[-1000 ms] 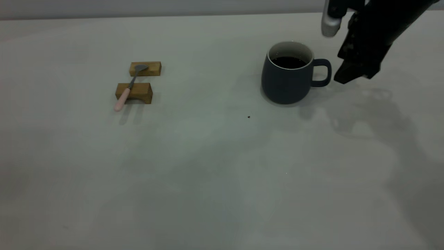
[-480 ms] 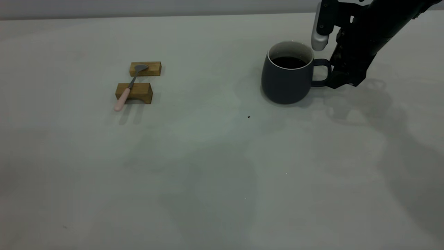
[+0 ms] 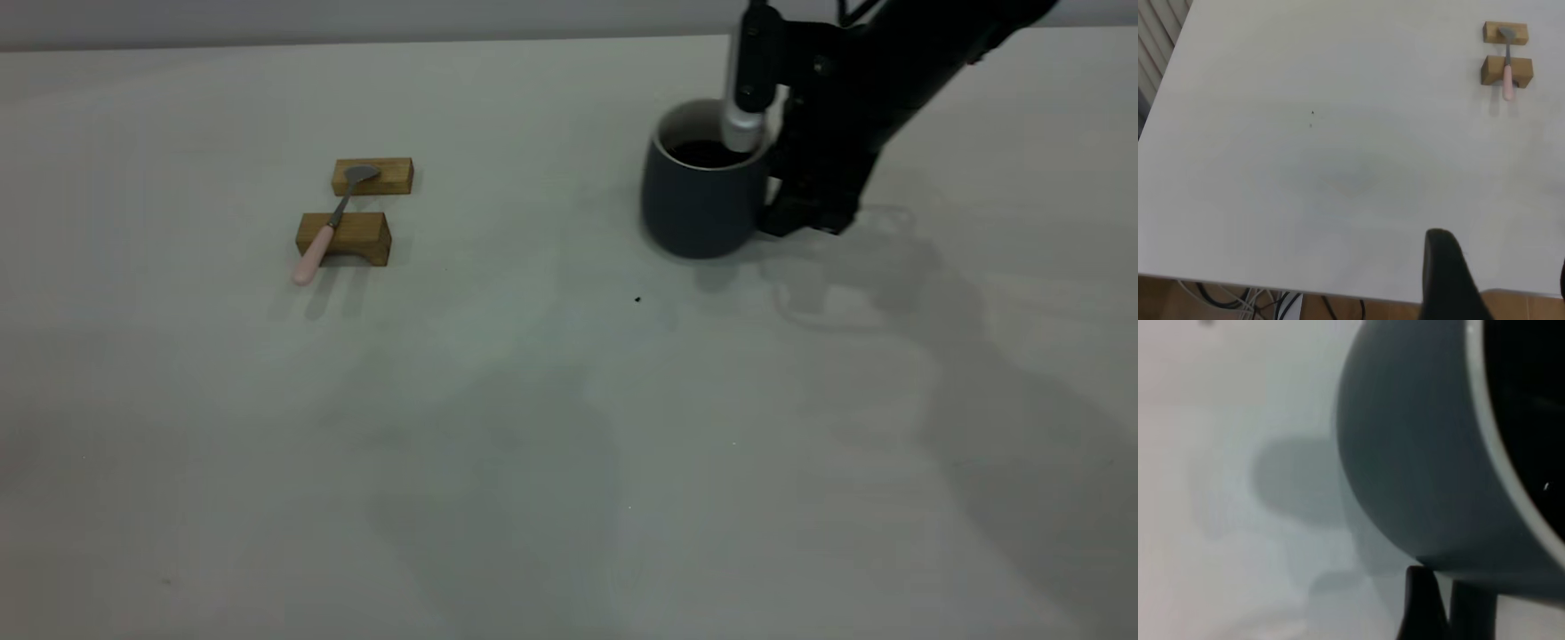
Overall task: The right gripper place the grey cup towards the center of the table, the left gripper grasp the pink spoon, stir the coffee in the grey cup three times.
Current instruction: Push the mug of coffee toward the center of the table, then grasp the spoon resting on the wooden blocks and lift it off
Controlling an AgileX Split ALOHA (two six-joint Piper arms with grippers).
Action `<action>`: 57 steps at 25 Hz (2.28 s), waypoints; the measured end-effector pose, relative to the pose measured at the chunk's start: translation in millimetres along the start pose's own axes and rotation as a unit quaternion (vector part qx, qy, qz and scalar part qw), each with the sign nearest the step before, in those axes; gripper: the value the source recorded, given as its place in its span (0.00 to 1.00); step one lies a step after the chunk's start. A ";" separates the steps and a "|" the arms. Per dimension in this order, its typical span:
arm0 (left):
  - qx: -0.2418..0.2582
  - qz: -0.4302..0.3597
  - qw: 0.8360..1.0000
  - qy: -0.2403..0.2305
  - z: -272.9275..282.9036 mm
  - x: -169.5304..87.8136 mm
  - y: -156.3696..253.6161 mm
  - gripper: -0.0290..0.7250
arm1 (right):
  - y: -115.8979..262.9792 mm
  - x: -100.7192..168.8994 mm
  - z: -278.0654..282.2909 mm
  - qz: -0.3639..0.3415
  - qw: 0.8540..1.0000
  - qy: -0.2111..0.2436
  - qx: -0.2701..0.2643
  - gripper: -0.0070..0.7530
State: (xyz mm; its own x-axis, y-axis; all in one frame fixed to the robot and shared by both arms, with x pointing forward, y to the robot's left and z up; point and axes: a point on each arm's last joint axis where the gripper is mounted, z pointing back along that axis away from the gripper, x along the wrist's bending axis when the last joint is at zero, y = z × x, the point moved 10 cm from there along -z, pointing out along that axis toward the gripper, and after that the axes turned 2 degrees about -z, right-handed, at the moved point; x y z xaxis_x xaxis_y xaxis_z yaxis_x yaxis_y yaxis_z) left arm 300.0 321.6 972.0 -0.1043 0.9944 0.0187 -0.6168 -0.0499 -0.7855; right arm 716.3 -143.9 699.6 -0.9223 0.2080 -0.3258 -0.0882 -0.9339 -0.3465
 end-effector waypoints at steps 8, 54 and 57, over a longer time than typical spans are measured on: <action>0.000 0.000 1.000 0.000 0.0 0.2 0.0 0.67 | -43.1 12.5 -5.8 0.022 0.999 -0.012 -0.031 0.74; 0.000 0.000 1.000 0.000 0.0 0.2 0.0 0.67 | 79.0 187.1 354.3 -0.584 0.800 0.054 0.127 0.69; 0.000 0.000 1.000 0.000 0.0 0.2 0.0 0.67 | 82.7 208.5 368.6 -0.592 0.796 0.090 0.086 0.69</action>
State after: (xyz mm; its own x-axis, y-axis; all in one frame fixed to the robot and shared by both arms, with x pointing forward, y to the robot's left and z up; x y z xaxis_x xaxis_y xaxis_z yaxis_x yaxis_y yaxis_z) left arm 300.0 321.8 972.1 -0.1048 0.9943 0.0195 -0.6168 -0.0496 -0.7856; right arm 378.0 -285.0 927.2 -0.0867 0.9961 0.0145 -0.9205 -0.0745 -0.3835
